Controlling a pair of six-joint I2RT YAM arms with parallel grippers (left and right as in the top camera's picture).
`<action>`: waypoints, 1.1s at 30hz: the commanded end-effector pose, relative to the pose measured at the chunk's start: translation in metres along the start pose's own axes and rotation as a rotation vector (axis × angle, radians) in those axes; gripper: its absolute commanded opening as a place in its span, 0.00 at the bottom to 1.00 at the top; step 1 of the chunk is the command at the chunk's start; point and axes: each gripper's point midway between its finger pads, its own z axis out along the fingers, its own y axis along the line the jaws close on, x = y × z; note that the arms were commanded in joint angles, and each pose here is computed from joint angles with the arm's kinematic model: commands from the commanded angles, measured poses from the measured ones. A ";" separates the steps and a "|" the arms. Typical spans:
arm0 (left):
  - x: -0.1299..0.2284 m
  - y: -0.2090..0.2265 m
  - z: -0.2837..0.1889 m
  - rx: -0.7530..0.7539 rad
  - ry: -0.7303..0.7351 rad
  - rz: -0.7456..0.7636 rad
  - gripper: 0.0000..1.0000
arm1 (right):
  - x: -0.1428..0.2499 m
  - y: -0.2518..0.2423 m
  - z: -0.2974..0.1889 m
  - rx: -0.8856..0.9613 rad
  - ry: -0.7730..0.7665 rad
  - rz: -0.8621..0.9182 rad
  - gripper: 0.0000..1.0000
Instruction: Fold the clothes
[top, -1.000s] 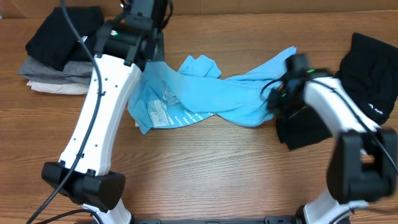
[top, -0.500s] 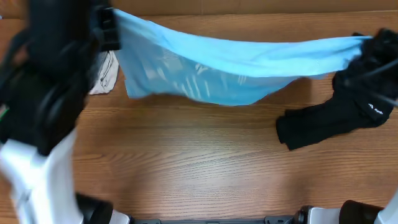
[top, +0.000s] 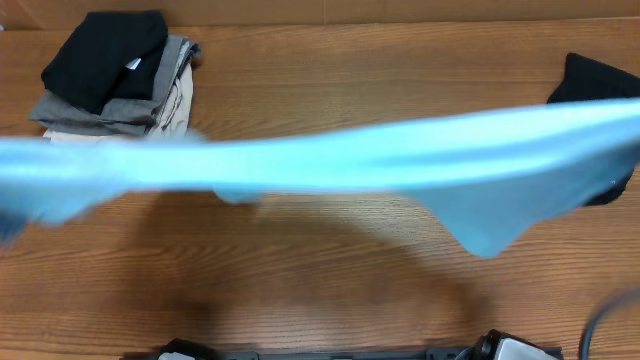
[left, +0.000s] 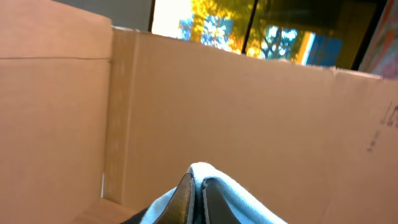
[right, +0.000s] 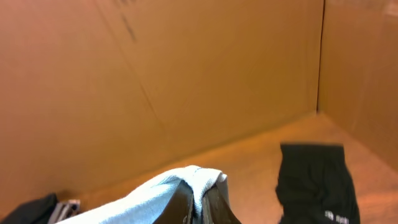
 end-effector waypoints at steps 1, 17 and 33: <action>-0.007 0.018 -0.009 -0.076 -0.030 0.026 0.04 | -0.006 -0.001 -0.022 0.029 -0.065 -0.017 0.04; 0.045 -0.001 0.058 -0.185 0.140 0.196 0.04 | 0.051 -0.034 0.055 0.106 0.254 0.033 0.04; 0.239 -0.035 0.239 -0.343 0.582 0.509 0.04 | 0.146 -0.088 0.271 0.112 0.609 0.053 0.04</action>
